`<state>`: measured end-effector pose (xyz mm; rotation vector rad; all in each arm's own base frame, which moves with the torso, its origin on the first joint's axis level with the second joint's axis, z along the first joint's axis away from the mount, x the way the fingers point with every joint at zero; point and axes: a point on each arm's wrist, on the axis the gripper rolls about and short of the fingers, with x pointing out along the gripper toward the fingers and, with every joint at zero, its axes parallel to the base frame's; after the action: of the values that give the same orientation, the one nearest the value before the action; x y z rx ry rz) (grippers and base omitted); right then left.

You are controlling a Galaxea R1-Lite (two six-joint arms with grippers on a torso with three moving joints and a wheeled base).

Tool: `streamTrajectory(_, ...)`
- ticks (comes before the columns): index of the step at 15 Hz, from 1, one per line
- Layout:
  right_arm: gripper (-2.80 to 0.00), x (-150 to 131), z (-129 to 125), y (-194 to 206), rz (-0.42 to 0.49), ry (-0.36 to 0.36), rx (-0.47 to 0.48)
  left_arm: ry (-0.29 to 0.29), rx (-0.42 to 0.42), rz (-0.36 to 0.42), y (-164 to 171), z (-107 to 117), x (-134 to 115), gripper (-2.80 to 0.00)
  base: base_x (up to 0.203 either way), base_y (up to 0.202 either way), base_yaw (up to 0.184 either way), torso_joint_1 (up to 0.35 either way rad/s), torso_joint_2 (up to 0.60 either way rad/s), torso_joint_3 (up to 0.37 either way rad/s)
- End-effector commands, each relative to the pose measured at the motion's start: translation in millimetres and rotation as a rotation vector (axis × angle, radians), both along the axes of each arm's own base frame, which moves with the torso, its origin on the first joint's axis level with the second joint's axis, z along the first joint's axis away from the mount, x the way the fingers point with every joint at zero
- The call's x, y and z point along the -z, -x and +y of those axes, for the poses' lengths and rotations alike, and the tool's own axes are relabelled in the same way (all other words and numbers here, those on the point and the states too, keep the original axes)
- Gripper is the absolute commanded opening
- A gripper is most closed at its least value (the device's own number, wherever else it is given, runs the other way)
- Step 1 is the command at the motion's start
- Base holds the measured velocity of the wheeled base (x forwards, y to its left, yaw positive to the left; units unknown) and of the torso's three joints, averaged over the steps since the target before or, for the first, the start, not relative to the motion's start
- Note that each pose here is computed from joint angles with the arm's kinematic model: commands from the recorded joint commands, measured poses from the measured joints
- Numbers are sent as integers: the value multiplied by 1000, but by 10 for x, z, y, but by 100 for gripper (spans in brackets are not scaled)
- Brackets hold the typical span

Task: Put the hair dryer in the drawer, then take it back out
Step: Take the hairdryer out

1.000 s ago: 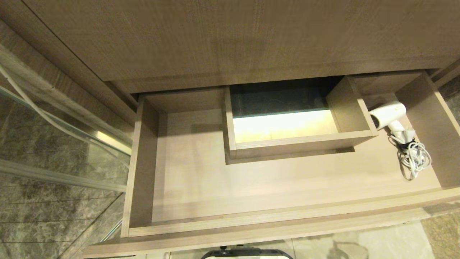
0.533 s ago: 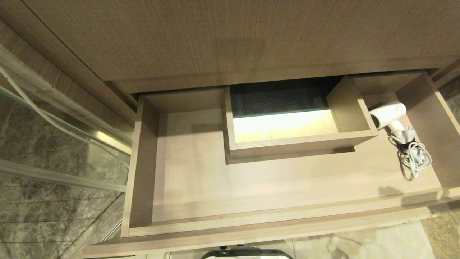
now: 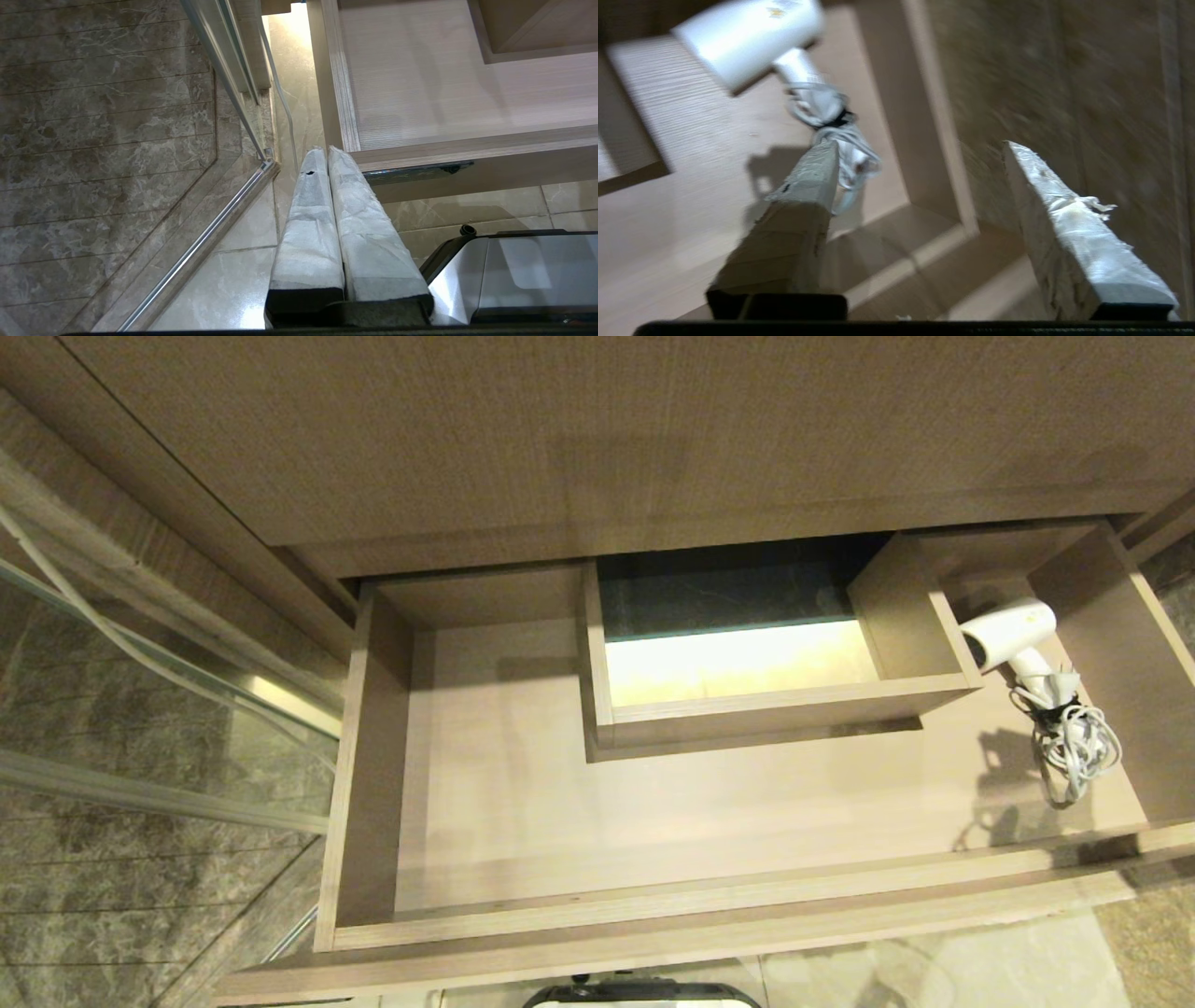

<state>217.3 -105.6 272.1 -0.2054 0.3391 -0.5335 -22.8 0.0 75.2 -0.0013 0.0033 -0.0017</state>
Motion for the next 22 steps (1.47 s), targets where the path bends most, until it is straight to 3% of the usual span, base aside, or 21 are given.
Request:
streamTrajectory(1,0,101,-80,-258,59,6,-214,0,0,0,0,0,0,-280,0,0,0,0,0,0)
streamTrajectory(3,0,183,-107,-340,112,51,-413,0,0,1,-1,0,5,-280,0,0,0,0,0,0)
streamTrajectory(5,0,251,-219,-334,192,173,-484,0,0,1,-1,0,5,-280,0,0,0,0,0,0)
streamTrajectory(6,0,282,-263,-326,210,186,-498,0,0,1,-1,0,5,-280,0,0,0,0,0,0)
streamTrajectory(11,0,451,-533,-309,268,144,-473,0,0,1,-1,0,5,-280,0,0,0,0,0,0)
streamTrajectory(15,0,755,-727,-432,351,32,-460,0,0,1,-1,0,5,-280,0,0,0,0,0,0)
streamTrajectory(22,0,1054,-1064,-960,338,-18,-531,0,0,1,-1,0,5,-280,0,0,0,0,0,0)
